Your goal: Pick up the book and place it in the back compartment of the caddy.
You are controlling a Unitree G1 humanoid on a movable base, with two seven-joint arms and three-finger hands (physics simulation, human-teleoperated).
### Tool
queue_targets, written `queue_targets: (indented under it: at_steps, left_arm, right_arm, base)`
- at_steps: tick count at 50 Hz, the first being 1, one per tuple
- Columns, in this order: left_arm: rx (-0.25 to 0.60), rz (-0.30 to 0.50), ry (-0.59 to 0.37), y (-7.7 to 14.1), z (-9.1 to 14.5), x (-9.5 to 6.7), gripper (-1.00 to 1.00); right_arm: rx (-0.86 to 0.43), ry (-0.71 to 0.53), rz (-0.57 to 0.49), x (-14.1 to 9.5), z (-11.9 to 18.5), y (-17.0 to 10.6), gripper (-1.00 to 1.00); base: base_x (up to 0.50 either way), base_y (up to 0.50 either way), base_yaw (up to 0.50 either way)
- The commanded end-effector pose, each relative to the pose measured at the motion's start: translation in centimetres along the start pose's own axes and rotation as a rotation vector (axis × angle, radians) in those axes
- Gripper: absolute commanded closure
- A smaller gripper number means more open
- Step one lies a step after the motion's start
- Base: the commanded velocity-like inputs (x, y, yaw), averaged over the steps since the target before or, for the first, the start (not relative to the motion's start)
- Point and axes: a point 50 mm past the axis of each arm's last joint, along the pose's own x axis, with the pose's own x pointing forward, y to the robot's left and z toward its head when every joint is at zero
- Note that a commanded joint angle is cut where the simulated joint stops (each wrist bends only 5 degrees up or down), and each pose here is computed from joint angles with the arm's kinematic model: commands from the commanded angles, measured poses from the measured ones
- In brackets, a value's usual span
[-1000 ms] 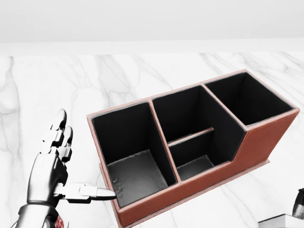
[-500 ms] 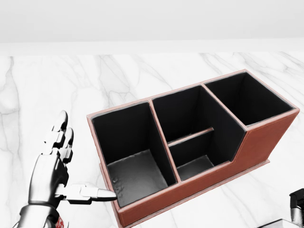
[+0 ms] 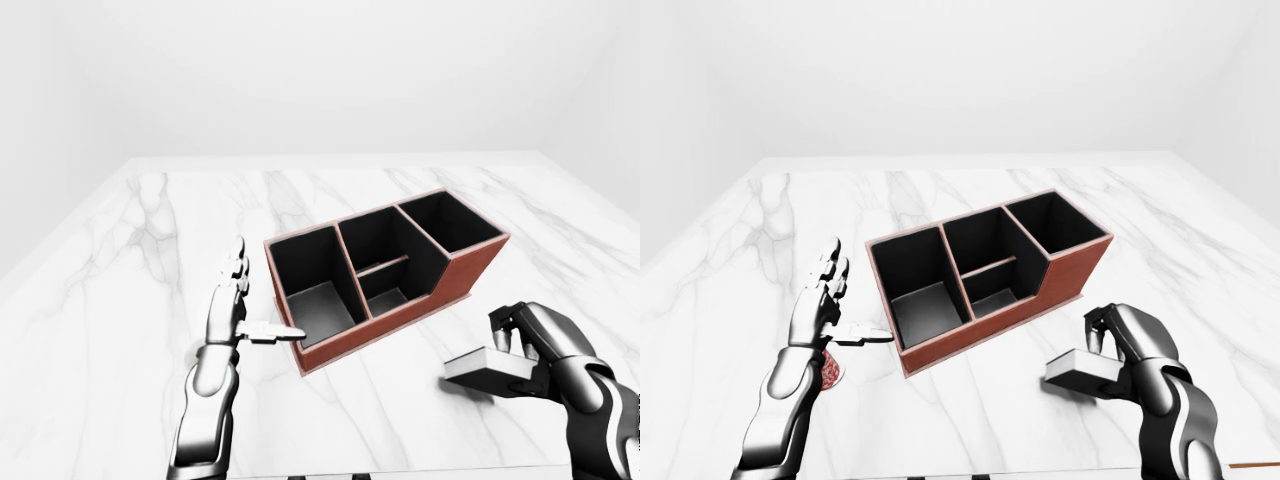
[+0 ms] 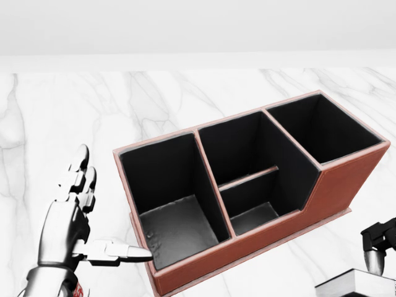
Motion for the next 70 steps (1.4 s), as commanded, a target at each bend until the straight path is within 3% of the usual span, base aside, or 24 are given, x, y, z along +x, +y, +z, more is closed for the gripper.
queue_targets:
  at_steps: [1, 11, 25, 70]
  left_arm:
    - [0.001, -0.001, -0.003, 0.0, 0.1, 0.0, -1.00]
    - [0.001, 0.001, -0.013, 0.0, 0.3, 0.1, -1.00]
    - [0.001, 0.001, -0.004, 0.0, 0.1, 0.1, -1.00]
    - [0.003, -0.004, 0.004, -0.2, -0.1, 0.0, -1.00]
  right_arm:
    - [-0.075, -0.055, -0.029, 0.0, 2.2, -1.2, 1.00]
    - [-0.159, -0.158, -0.061, 0.1, 5.5, -3.7, 1.00]
    - [-0.191, -0.206, -0.090, 0.4, 7.4, -5.8, 1.00]
    - [-0.195, -0.357, -0.121, 2.6, 13.8, -7.2, 1.00]
  base:
    - [0.00, 0.00, 0.00]
    - [0.00, 0.00, 0.00]
    - [0.00, 0.00, 0.00]
    - [0.00, 0.00, 0.00]
